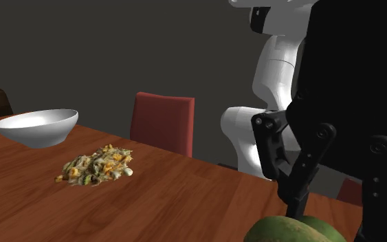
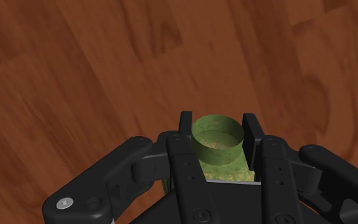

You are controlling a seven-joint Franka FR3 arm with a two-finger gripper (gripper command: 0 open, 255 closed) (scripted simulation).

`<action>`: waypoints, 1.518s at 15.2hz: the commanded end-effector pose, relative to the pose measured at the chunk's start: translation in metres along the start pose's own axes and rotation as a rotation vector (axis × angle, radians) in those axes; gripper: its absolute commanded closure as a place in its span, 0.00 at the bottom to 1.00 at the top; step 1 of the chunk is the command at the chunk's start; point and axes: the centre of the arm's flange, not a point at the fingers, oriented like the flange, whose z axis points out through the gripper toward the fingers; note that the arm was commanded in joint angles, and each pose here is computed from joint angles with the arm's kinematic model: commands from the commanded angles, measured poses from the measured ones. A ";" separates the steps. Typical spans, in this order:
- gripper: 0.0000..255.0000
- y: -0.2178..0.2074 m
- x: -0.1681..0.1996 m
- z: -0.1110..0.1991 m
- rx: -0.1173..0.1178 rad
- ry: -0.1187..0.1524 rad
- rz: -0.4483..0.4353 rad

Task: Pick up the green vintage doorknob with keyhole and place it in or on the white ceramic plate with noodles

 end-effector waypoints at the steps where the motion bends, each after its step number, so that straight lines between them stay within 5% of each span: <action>1: 1.00 -0.001 0.000 -0.011 0.000 0.000 0.000; 15: 1.00 0.000 -0.001 -0.082 0.000 0.000 0.000; 23: 1.00 0.103 0.021 -0.084 0.000 0.000 0.000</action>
